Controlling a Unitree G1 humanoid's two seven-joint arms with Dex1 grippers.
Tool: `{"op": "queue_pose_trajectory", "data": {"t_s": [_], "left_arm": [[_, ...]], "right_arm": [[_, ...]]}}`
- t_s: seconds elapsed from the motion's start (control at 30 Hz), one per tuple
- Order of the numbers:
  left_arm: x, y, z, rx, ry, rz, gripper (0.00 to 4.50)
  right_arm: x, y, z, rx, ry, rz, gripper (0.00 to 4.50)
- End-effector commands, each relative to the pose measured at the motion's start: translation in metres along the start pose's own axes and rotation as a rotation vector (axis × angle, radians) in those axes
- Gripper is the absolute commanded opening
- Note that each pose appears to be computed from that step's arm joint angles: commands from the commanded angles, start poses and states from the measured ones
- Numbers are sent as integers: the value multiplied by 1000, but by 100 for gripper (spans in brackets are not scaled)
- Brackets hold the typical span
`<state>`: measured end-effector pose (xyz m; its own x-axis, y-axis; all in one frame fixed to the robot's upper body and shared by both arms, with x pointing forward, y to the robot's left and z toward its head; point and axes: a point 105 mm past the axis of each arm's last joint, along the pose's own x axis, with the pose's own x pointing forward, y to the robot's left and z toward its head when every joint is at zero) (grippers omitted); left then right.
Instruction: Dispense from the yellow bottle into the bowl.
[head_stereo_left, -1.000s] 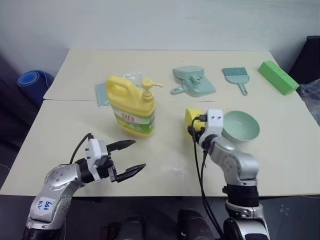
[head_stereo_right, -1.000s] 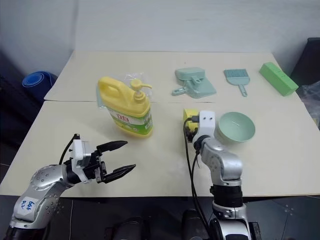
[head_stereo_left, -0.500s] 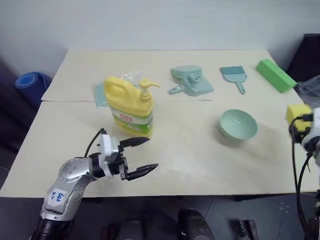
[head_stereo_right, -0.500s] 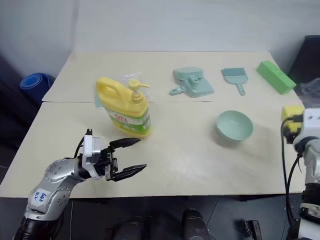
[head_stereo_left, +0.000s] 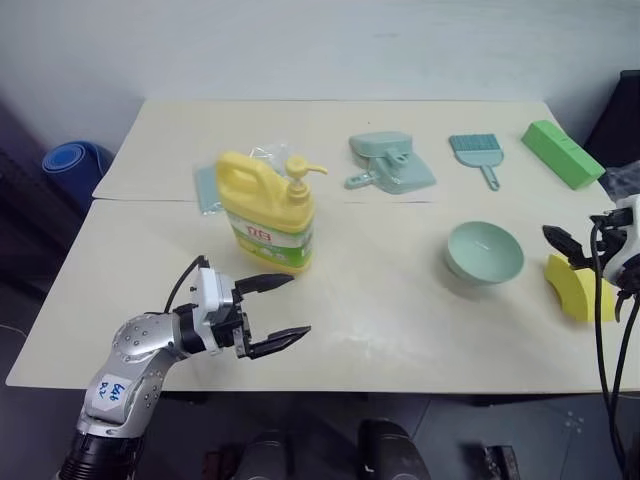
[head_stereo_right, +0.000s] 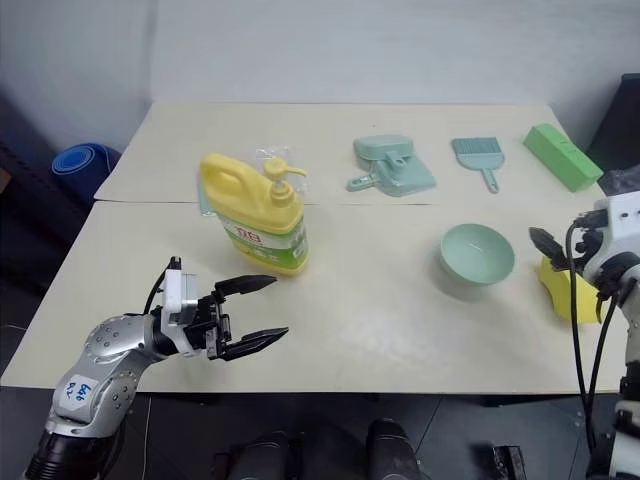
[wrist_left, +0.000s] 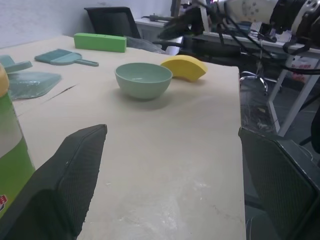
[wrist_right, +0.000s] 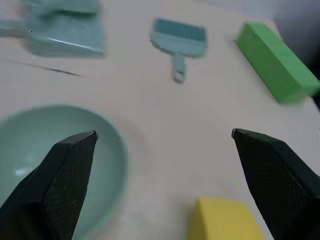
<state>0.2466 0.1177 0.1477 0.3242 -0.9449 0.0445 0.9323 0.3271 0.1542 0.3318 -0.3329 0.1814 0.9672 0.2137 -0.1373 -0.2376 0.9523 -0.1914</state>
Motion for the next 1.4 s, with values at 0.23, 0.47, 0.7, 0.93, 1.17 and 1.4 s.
{"op": "queue_pose_trajectory", "data": {"t_s": [0.23,0.47,0.7,0.93,1.17,1.4], "left_arm": [[2,1,5,35,-5,-6,450],[0,7,11,60,-1,4,450],[-3,11,19,85,-3,17,450],[-2,27,85,75,-150,-29,409],[14,71,162,266,-271,42,219],[55,106,147,318,-160,109,29]], "right_arm": [[25,74,-39,-105,100,148,448],[47,92,-55,-81,116,167,353],[59,91,-62,-83,132,133,115],[58,124,-2,-237,-24,387,0],[40,188,76,-413,-141,712,0],[32,225,114,-490,-162,851,0]]}}
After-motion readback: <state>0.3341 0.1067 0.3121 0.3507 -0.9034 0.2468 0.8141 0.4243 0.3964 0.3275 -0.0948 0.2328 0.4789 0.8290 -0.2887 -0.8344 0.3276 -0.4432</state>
